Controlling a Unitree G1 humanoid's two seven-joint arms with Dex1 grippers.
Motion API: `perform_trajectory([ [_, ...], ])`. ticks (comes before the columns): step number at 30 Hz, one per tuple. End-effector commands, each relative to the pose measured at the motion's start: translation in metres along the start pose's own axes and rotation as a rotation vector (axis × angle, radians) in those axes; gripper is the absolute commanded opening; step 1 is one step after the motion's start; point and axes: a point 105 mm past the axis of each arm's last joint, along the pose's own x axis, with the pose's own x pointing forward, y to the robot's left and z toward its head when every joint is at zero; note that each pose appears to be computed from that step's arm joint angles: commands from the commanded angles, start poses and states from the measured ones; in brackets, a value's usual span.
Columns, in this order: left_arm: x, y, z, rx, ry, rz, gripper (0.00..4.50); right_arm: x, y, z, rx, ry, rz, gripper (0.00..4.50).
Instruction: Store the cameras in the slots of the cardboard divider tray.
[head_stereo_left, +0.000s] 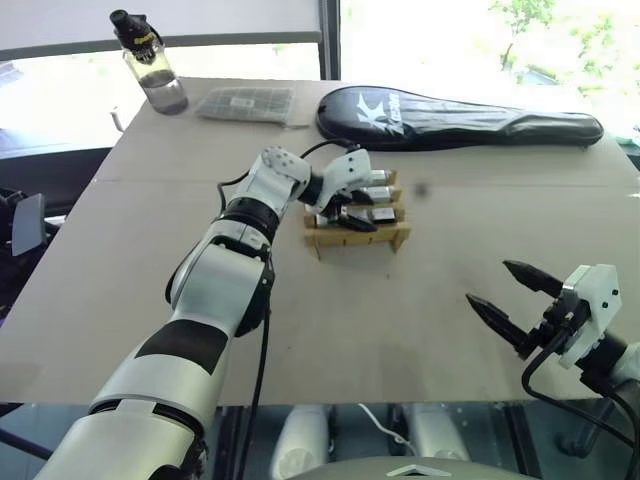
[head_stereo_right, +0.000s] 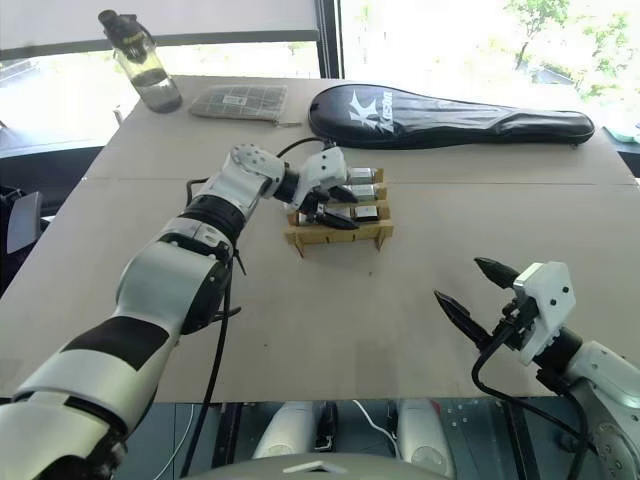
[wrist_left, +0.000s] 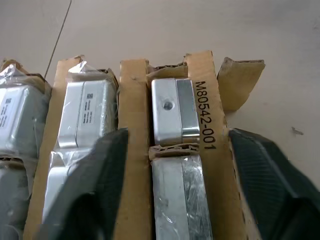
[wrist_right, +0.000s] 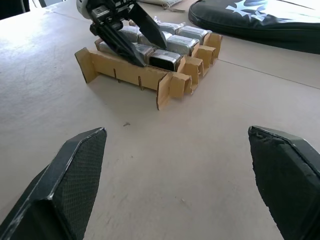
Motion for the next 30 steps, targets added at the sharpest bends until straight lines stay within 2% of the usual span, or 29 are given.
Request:
perform_trajectory([
  [1, -0.014, 0.006, 0.021, 0.054, -0.065, 0.01, 4.41, 0.0, 0.002, 0.01, -0.044, -0.028, 0.012, 4.5],
  [6, -0.036, 0.011, 0.034, 0.089, -0.153, 0.048, 4.41, -0.001, 0.002, 0.007, -0.055, -0.019, 0.016, 4.5],
  [8, -0.057, 0.012, 0.034, 0.094, -0.245, 0.119, 4.41, -0.002, 0.0, 0.001, -0.067, 0.011, 0.017, 4.5],
  [10, -0.075, -0.001, 0.016, 0.08, -0.335, 0.199, 4.41, -0.006, -0.007, -0.008, -0.079, 0.046, -0.008, 4.5],
  [14, -0.096, -0.049, -0.029, -0.185, -0.474, 0.371, 4.41, -0.015, -0.022, -0.023, -0.092, 0.069, -0.028, 4.5],
  [19, -0.095, -0.113, -0.06, -0.297, -0.459, 0.517, 4.41, -0.023, -0.038, -0.037, -0.1, 0.096, -0.005, 4.5],
  [23, -0.089, -0.136, -0.078, -0.404, -0.427, 0.613, 4.41, -0.021, -0.046, -0.044, -0.087, 0.095, 0.048, 4.5],
  [30, -0.085, -0.159, -0.098, -0.439, -0.347, 0.752, 4.41, -0.019, -0.061, -0.051, -0.057, 0.094, 0.091, 4.5],
])
